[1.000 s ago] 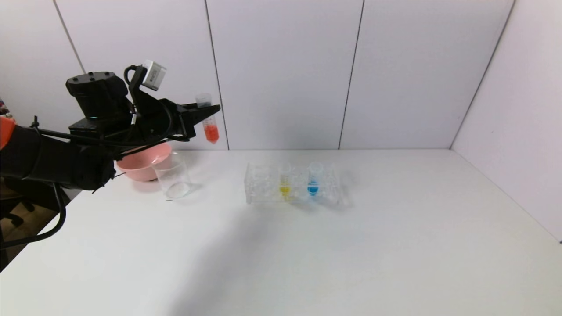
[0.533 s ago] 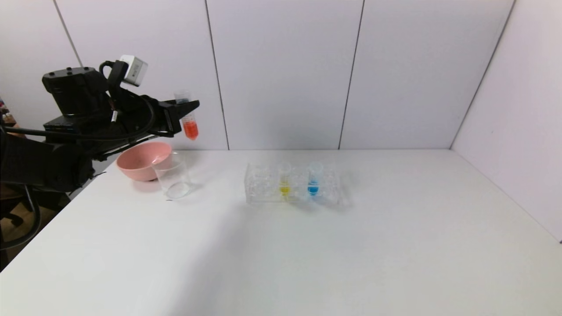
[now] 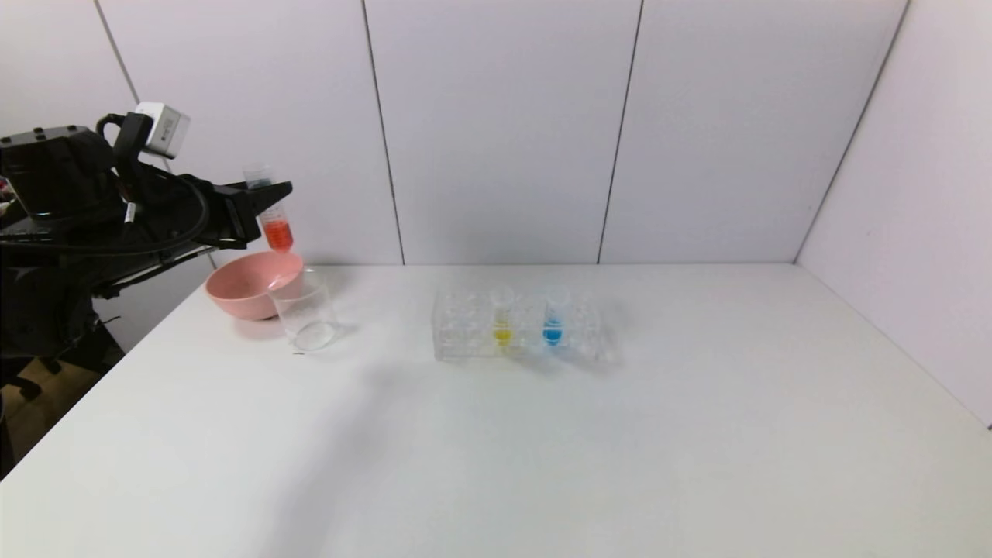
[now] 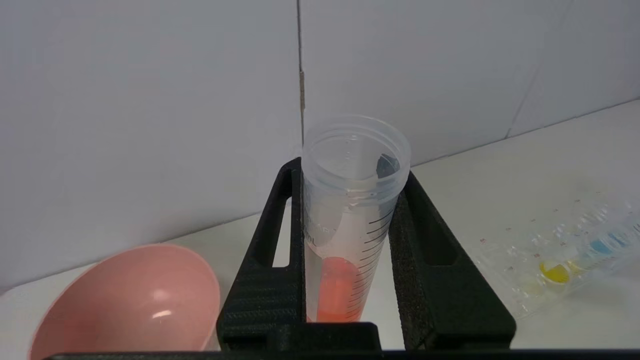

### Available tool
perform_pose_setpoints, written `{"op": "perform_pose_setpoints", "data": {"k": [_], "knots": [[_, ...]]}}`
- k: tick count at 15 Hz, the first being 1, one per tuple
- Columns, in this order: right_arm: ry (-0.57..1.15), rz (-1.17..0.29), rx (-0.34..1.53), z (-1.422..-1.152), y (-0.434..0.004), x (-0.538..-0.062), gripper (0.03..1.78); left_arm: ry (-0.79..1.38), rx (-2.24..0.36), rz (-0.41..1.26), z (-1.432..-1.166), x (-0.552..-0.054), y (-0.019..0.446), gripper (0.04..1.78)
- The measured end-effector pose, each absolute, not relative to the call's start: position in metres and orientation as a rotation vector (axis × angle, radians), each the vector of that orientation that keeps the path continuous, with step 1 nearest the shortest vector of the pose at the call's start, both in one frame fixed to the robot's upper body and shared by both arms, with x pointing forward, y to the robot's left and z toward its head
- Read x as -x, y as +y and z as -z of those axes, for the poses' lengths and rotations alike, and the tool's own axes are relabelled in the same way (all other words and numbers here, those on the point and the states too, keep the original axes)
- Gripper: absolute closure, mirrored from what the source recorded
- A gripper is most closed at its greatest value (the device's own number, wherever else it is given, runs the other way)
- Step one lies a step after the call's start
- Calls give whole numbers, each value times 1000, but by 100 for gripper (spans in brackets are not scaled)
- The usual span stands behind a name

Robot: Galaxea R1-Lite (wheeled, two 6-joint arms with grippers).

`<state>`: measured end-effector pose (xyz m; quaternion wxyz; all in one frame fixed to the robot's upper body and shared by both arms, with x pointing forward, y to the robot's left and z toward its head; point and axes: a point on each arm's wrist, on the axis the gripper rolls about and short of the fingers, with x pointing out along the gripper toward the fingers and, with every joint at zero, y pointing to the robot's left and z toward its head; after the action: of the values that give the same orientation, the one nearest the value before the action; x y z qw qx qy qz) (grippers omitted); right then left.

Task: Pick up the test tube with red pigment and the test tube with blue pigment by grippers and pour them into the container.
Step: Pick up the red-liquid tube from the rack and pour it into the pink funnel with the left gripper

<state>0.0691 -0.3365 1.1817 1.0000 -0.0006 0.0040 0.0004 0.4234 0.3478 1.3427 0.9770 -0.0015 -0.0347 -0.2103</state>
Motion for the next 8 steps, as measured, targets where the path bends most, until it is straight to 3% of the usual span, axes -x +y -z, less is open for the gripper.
{"op": "perform_pose_setpoints", "data": {"k": [8], "knots": [[8, -1, 1, -1182, -337, -69, 4, -62, 10, 280, -1342, -406, 396, 132]]}}
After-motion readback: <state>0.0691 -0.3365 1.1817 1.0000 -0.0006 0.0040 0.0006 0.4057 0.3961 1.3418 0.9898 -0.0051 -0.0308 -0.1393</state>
